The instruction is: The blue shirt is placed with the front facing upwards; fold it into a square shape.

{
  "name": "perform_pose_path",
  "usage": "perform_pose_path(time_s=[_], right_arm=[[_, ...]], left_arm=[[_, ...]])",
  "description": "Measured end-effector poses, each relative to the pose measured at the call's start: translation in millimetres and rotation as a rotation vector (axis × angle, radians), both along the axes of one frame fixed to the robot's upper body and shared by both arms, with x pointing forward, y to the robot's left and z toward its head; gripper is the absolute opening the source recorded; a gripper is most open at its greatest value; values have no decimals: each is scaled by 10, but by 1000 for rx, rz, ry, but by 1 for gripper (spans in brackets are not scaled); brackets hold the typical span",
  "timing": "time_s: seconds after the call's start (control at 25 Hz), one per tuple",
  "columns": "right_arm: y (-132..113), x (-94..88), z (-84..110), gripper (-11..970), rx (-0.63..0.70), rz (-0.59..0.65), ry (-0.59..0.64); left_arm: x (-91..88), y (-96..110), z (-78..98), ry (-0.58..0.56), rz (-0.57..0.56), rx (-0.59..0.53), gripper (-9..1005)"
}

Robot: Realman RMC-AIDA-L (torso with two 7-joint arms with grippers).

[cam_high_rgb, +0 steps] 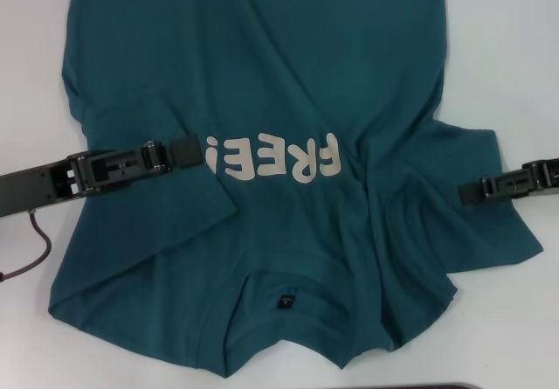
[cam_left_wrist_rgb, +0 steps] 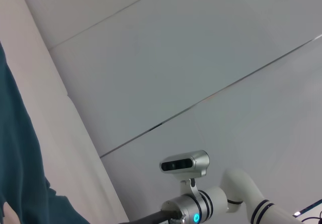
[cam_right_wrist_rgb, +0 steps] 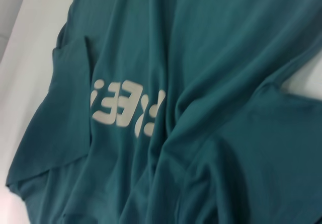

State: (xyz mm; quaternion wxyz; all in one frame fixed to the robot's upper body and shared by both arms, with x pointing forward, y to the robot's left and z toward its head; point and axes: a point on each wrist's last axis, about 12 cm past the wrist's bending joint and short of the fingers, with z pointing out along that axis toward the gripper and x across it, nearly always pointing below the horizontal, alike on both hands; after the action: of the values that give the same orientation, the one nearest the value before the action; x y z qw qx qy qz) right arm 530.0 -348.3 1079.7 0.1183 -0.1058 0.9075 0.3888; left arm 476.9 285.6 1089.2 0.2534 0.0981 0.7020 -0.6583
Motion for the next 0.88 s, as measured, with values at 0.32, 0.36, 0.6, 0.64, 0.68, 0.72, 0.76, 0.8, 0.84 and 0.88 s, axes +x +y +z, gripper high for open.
perform_pose_path(time_s=[0.32, 0.36, 0.6, 0.64, 0.68, 0.72, 0.76, 0.8, 0.84, 0.88], right_arm=[[-8, -26, 2, 669, -6, 12, 14], [1, -23, -1, 669, -6, 13, 14], [18, 3, 9, 665, -16, 5, 15], [15, 5, 15, 665, -19, 3, 13], [14, 3, 18, 664, -21, 2, 13], [14, 0, 18, 646, -25, 3, 15], [12, -4, 15, 627, -35, 5, 19], [12, -4, 15, 609, -35, 5, 19], [11, -6, 14, 591, -39, 6, 20], [11, -7, 12, 572, -41, 6, 21]], left_arm=[[6, -6, 3, -2, -2, -1, 767], [5, -5, 2, -1, -2, -1, 767], [0, -2, -1, 2, -1, -2, 766], [0, -2, -1, 2, -1, -2, 766], [0, -2, 0, 2, -1, -2, 766], [0, -3, 1, 2, -2, -2, 766], [2, -5, 2, 2, -2, -2, 767], [4, -8, 3, 1, -3, -3, 767], [7, -11, 5, 0, -4, -3, 767], [10, -14, 6, 0, -5, -3, 767]])
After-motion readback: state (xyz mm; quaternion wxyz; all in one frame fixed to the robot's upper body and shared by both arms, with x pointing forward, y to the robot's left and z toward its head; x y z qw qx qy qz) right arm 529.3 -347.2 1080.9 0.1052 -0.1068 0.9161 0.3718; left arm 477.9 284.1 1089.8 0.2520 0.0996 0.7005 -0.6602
